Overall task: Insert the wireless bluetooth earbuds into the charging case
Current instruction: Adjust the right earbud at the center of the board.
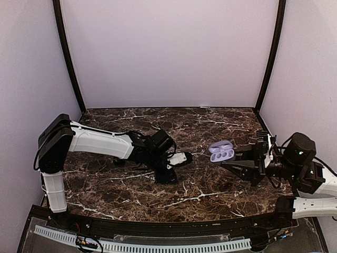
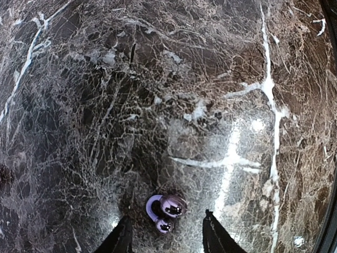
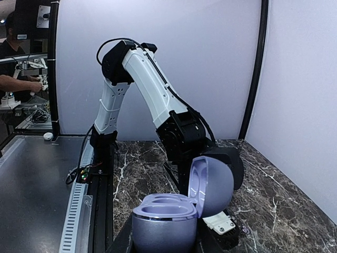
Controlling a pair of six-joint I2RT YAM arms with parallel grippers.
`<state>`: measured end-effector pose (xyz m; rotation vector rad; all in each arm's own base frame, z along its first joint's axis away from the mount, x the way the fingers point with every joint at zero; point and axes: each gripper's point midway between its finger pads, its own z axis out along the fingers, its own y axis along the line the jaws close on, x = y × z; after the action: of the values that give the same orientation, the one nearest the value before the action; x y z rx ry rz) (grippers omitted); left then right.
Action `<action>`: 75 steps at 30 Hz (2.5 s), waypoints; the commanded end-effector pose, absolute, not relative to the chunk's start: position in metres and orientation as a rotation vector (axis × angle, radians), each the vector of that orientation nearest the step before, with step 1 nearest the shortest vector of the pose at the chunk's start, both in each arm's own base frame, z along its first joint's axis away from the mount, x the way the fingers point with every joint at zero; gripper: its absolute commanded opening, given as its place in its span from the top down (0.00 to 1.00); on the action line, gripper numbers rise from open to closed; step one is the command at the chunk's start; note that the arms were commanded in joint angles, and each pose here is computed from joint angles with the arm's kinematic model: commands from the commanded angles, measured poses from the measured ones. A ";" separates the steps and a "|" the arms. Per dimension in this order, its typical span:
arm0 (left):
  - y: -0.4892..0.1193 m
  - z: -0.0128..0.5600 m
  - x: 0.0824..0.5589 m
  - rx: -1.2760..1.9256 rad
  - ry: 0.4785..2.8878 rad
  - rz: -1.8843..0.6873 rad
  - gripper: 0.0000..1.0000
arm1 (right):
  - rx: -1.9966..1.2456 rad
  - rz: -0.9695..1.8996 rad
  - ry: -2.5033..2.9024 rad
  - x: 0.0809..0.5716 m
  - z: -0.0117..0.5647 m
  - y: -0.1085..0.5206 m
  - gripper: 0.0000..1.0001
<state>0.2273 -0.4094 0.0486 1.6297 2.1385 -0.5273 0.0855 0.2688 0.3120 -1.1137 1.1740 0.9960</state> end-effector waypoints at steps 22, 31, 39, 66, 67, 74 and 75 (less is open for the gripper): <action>-0.412 0.028 0.276 1.519 2.188 -0.251 0.50 | -1.065 0.975 1.165 0.089 0.320 0.263 1.00; -0.409 0.043 0.290 1.410 2.241 -0.314 0.54 | -1.061 0.973 1.168 0.090 0.320 0.262 1.00; -0.410 0.081 0.279 1.241 2.240 -0.473 0.59 | -1.057 0.968 1.172 0.091 0.320 0.261 1.00; -0.374 0.036 0.286 1.181 2.395 -0.258 0.73 | -1.039 0.953 1.177 0.092 0.322 0.258 1.00; -0.375 0.036 0.287 1.179 2.394 -0.258 0.73 | -1.039 0.954 1.178 0.092 0.321 0.258 1.00; -0.390 0.043 0.303 1.211 2.324 -0.240 0.73 | -1.039 0.956 1.180 0.092 0.321 0.258 1.00; -0.392 0.041 0.304 1.224 2.321 -0.232 0.73 | -1.038 0.957 1.179 0.092 0.321 0.258 1.00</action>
<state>0.2935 -0.3843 0.0341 1.1878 2.3673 -0.2599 0.0934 0.2609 0.3117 -1.0691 1.2073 0.9473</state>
